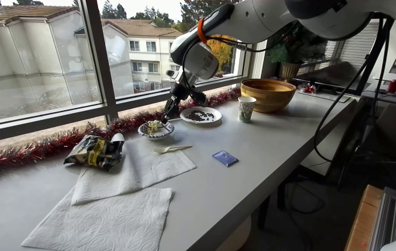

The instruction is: Use the spoon to shift some of the white objects to the cup

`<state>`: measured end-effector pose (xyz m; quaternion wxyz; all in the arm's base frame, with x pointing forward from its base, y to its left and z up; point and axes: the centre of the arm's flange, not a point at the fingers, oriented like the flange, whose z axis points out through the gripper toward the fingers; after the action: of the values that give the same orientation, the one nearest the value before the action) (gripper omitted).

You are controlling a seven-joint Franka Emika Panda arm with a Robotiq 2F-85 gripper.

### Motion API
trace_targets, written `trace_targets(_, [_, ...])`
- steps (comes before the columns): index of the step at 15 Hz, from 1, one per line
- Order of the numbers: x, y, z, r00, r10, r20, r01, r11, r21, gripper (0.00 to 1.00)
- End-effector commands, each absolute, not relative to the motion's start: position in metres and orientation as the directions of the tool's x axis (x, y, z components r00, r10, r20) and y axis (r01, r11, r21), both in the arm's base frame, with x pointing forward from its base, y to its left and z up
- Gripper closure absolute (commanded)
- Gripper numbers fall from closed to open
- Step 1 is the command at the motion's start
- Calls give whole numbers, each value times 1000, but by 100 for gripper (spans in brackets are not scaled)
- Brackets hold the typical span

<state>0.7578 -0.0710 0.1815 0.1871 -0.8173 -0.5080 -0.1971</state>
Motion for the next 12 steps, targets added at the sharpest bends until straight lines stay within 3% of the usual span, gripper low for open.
trace_targets(1, [726, -74, 206, 369, 765, 528, 922, -372, -106, 97])
trace_targets(8, [681, -79, 242, 302, 768, 565, 945, -318, -74, 97])
trace_targets(12, [644, -91, 264, 329, 695, 639, 927, -366, -79, 97])
